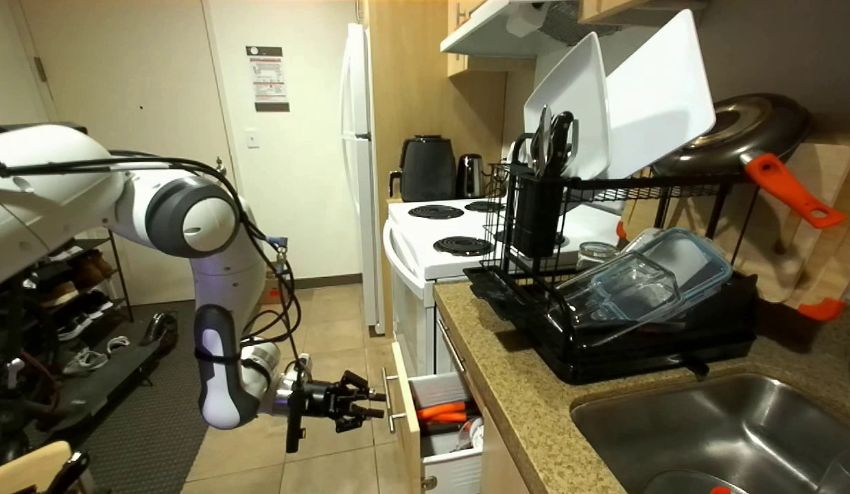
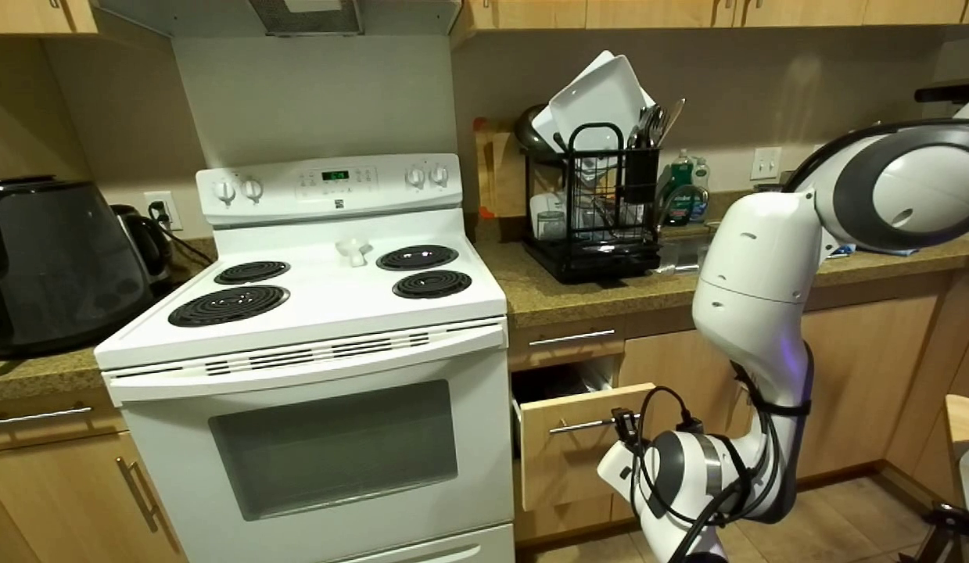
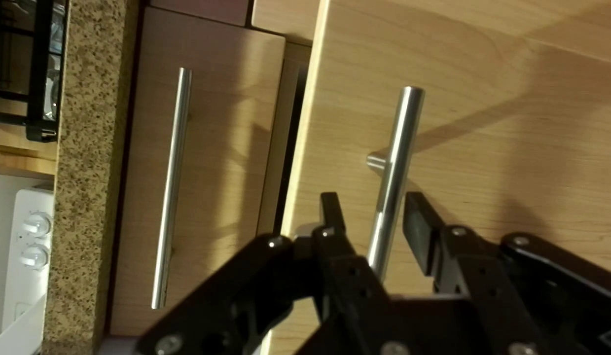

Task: Close the open drawer

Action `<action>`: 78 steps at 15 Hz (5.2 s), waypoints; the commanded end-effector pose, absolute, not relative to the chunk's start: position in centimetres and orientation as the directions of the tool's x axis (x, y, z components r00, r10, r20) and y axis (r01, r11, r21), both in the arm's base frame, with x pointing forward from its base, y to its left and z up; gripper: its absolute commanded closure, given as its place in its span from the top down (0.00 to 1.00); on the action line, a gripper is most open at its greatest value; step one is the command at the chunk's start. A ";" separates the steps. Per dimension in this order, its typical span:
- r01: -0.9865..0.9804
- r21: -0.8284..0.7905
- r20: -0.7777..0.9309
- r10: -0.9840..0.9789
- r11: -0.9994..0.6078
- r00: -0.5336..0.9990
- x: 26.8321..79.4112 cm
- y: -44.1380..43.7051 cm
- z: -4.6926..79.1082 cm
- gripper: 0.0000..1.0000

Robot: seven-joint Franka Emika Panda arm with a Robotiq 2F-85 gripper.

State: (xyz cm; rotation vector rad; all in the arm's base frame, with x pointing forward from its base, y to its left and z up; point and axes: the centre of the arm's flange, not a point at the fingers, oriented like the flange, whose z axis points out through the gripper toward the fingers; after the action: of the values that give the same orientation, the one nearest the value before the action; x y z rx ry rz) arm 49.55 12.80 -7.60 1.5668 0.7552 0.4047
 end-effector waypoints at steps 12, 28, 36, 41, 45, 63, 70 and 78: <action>0.227 0.974 -0.173 0.671 0.007 0.721 49.6 12.7 -7.8 0.70; 0.187 0.982 -0.152 0.658 0.018 0.737 51.7 12.1 -10.3 0.01; 0.173 0.983 -0.178 0.613 0.068 0.769 53.1 8.9 -13.4 0.04; 0.172 0.980 -0.200 0.575 0.104 0.793 54.1 6.5 -15.6 0.04; 0.183 0.976 -0.216 0.541 0.114 0.813 55.1 4.4 -17.0 0.04; 0.167 0.986 -0.127 0.651 0.000 0.748 58.4 -1.4 -16.8 0.04; 0.180 0.984 -0.134 0.627 -0.010 0.767 58.1 -2.0 -16.8 0.71; 0.174 0.978 -0.085 0.549 -0.112 0.832 56.6 -1.6 -13.3 1.00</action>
State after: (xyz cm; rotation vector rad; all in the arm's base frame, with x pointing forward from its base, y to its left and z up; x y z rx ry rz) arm 59.45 -1.31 -14.56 1.5369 0.6161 0.4104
